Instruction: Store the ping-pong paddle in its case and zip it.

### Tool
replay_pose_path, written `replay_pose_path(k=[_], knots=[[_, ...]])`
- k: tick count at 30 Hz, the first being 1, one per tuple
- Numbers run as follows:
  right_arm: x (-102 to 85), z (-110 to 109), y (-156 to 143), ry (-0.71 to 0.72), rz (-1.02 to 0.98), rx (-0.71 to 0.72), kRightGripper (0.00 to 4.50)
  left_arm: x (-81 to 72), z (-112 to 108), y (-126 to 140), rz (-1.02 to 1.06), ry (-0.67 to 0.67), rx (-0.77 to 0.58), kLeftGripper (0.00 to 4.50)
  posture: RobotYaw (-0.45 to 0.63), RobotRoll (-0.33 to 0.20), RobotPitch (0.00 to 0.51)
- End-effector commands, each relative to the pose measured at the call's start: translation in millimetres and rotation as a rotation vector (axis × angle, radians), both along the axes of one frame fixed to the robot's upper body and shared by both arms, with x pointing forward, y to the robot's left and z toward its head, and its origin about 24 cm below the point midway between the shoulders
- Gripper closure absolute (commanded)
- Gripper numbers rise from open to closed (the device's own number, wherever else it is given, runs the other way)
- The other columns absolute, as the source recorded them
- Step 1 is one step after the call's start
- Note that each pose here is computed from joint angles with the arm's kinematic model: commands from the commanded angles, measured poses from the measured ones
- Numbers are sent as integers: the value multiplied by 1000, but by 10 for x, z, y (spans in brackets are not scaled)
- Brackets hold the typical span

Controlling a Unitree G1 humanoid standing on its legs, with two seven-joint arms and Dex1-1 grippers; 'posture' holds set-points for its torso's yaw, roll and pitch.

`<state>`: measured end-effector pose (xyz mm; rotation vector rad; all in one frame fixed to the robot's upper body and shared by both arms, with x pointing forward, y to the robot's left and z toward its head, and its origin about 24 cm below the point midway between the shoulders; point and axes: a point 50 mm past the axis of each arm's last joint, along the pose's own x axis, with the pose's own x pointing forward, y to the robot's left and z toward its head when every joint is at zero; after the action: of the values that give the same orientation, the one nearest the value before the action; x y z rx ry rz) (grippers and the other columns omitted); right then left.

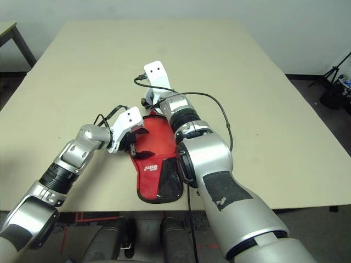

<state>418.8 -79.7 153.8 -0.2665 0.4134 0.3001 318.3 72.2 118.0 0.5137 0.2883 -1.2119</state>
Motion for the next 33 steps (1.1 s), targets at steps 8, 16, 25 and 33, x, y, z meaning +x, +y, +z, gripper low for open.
replay_pose_path(k=[8,16,25,33], knots=[[21,-40,-99,-74,-86,-73,2864,-77,-51,-11,-6,21,6,0,226,0,142],[85,121,-326,-191,-168,-133,4477,-63,-83,-111,-45,24,19,0,171,0,140],[68,3,-468,-192,-210,-139,4477,-45,-160,-200,-94,31,45,0,106,0,133],[20,-183,-408,-173,-261,-26,4477,14,-120,-309,-156,-12,53,0,69,0,150]])
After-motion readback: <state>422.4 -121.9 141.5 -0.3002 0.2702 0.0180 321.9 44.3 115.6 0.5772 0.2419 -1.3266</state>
